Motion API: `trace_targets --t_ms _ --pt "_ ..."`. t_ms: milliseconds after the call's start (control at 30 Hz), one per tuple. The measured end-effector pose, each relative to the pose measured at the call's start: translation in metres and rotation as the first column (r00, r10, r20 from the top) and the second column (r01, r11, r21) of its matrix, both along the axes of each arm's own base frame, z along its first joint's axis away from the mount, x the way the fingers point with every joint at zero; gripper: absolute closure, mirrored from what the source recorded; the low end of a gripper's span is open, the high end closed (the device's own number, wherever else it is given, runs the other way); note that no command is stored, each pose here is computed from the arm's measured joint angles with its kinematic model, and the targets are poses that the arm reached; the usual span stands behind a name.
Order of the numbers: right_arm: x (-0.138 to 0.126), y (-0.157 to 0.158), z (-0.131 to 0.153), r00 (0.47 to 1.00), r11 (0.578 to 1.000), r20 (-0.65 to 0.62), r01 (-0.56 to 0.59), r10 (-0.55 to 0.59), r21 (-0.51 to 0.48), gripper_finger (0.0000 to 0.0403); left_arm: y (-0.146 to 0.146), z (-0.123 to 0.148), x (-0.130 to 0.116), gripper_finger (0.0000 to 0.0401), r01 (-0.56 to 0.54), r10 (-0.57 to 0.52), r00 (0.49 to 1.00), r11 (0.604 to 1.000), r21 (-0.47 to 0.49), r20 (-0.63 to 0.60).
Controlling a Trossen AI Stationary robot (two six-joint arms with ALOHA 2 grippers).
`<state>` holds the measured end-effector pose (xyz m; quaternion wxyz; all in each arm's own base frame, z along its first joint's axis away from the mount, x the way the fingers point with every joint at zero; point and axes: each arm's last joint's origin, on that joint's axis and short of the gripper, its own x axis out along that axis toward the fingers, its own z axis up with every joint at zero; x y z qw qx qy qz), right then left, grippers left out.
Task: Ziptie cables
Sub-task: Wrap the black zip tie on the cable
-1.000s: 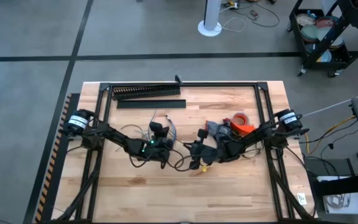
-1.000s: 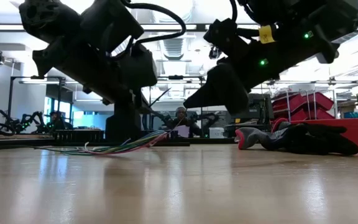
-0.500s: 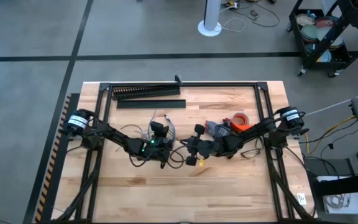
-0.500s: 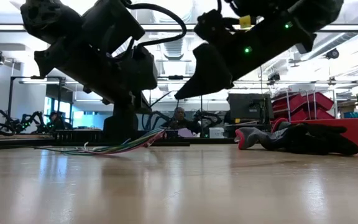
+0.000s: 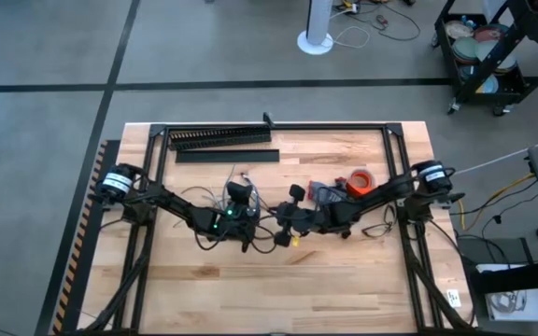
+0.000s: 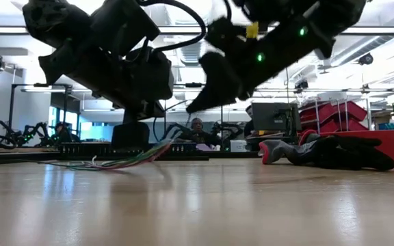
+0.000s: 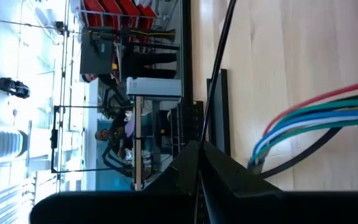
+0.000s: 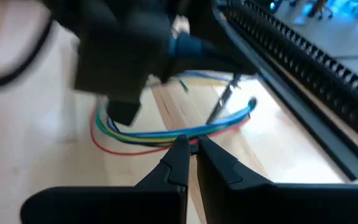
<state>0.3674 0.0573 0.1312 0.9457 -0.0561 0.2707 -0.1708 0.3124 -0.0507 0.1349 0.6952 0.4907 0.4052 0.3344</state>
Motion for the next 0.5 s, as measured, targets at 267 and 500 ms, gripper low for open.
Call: trace_targets --t_ms 267,500 --pt "0.0 -0.001 -0.036 0.996 1.0 -0.081 0.027 -0.026 0.004 0.0403 -0.001 -0.004 0.003 0.0401 0.055 -0.055 0.997 0.998 -0.01 -0.053" --pt "-0.01 0.005 -0.045 0.993 0.996 -0.085 0.084 -0.084 -0.008 0.0403 -0.005 -0.032 0.016 0.0401 0.089 -0.06 0.973 0.989 0.122 -0.223"
